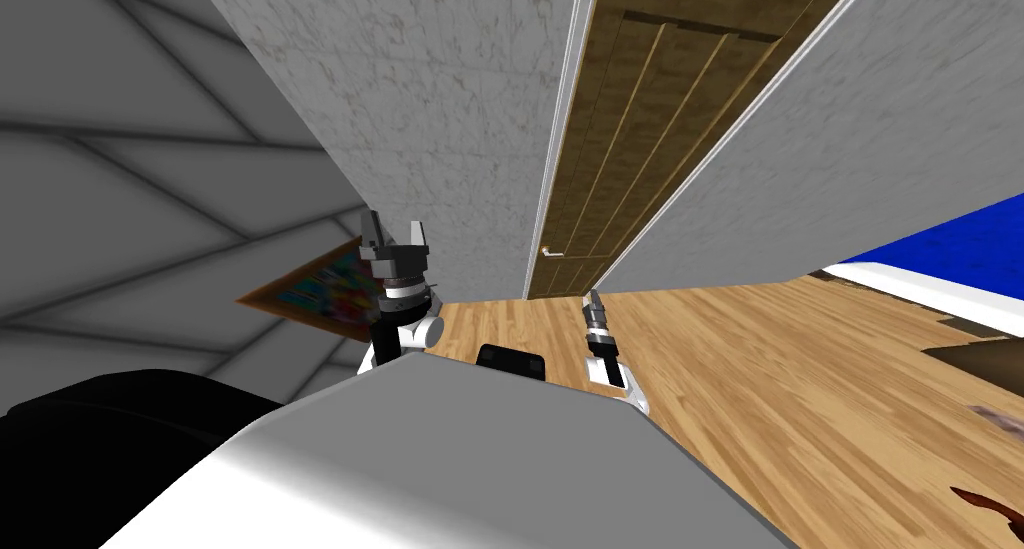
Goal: Pull the door open
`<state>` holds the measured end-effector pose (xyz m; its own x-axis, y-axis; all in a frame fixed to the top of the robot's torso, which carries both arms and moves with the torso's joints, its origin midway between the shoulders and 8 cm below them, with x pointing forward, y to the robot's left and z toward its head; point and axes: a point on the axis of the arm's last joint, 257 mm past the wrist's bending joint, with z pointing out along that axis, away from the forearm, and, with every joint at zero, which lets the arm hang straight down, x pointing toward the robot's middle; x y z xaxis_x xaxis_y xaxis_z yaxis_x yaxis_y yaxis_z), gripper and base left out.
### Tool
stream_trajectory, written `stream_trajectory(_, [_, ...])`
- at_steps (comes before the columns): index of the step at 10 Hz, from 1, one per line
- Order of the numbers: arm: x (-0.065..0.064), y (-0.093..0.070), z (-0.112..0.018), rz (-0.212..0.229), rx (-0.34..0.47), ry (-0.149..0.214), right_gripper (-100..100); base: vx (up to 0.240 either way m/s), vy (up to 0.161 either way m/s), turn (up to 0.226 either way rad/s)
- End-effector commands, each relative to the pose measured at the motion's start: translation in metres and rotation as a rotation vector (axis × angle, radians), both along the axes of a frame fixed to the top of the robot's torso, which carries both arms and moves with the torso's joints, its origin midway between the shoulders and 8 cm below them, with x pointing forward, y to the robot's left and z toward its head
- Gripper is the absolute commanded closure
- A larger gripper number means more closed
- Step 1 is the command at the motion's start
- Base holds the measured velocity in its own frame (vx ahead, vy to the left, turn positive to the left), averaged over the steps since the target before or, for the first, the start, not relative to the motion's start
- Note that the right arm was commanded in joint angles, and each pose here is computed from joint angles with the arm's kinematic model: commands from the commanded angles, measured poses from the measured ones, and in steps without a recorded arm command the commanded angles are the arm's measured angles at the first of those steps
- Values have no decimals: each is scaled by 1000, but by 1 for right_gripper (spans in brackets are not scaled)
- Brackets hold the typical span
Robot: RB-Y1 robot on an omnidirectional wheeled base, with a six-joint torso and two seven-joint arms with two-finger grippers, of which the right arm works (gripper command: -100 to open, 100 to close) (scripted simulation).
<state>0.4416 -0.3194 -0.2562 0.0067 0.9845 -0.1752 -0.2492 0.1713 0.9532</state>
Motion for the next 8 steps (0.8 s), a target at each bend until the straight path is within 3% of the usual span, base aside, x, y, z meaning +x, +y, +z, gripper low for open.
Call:
stream_trajectory(1, [0,-3,-11,3,8,17,-100,53,8,59])
stream_trajectory(8, [0,-18,-49,16,48,77,-100,88,7,89])
